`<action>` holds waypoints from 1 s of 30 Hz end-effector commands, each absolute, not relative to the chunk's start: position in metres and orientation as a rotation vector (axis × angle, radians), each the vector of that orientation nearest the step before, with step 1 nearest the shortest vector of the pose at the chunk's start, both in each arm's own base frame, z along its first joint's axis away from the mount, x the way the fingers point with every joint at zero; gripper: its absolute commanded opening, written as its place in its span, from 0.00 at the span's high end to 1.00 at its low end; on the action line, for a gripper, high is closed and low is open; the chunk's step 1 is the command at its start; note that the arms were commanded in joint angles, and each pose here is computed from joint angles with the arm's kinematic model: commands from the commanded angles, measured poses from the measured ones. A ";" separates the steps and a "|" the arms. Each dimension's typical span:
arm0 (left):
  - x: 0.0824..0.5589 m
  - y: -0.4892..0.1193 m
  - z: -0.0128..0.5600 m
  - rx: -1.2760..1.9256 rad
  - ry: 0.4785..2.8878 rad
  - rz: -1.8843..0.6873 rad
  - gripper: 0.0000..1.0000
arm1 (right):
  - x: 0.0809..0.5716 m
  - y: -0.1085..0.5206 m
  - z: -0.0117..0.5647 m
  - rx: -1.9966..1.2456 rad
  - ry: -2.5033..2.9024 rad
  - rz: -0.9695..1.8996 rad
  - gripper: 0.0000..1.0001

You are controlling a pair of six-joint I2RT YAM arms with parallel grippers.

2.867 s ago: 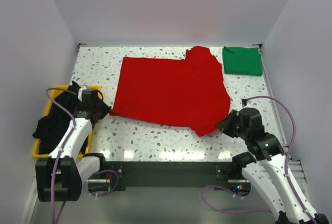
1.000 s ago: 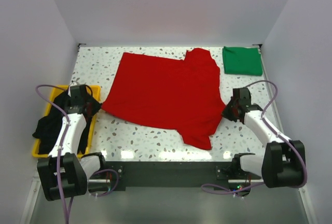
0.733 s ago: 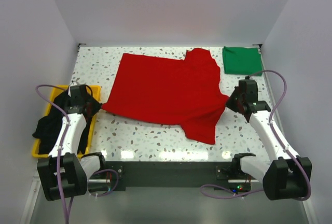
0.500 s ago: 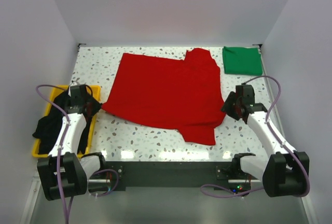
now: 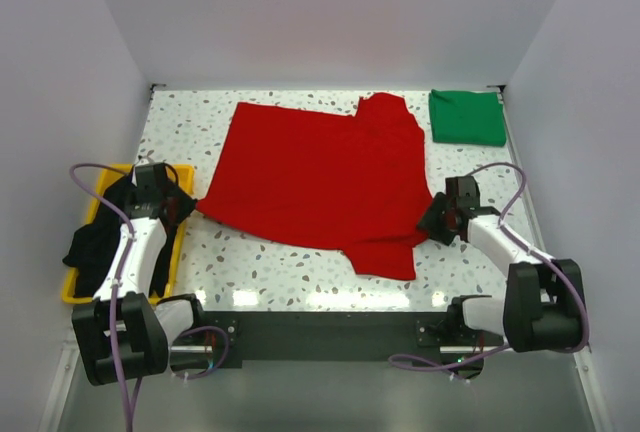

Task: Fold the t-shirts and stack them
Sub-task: Flatten the tshirt out

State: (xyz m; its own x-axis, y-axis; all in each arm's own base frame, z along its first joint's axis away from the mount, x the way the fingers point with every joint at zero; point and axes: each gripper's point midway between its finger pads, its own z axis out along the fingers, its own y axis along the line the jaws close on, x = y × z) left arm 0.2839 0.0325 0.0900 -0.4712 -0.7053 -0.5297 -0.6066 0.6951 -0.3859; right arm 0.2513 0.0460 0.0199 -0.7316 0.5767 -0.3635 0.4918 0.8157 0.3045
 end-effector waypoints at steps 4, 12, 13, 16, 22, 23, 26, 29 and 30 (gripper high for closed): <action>0.292 0.037 0.098 -0.968 2.186 -0.192 1.00 | 0.266 0.055 0.025 0.832 2.478 0.347 0.54; 0.290 0.036 0.111 -0.953 2.150 -0.202 1.00 | 0.284 0.048 0.082 0.763 2.357 0.342 0.89; 0.290 0.036 0.115 -0.950 2.143 -0.204 1.00 | 0.286 0.044 0.093 0.759 2.342 0.317 0.94; 0.293 0.037 0.140 -0.928 2.079 -0.220 1.00 | 0.289 0.038 0.127 0.722 2.276 0.298 1.00; 0.306 0.035 0.234 -0.842 1.886 -0.293 1.00 | 0.296 0.029 0.205 0.659 2.135 0.279 1.00; 0.308 0.034 0.264 -0.821 1.826 -0.314 1.00 | 0.297 0.028 0.214 0.654 2.117 0.276 1.00; 0.304 0.033 0.318 -0.794 1.726 -0.341 1.00 | 0.296 0.024 0.256 0.636 2.043 0.270 1.00; 0.297 0.032 0.376 -0.759 1.609 -0.363 1.00 | 0.292 0.019 0.300 0.619 1.959 0.269 1.00; 0.295 0.031 0.385 -0.757 1.596 -0.371 1.00 | 0.290 0.017 0.324 0.610 1.908 0.275 1.00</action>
State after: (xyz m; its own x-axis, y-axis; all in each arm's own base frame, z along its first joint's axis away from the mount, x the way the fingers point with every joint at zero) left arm 0.3071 0.0309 0.3287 -0.1200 -0.6557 -0.7454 -0.3175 0.7368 -0.5970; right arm 0.3018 0.0301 0.2709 -0.4034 0.5564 -0.7264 0.3007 0.8304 0.4690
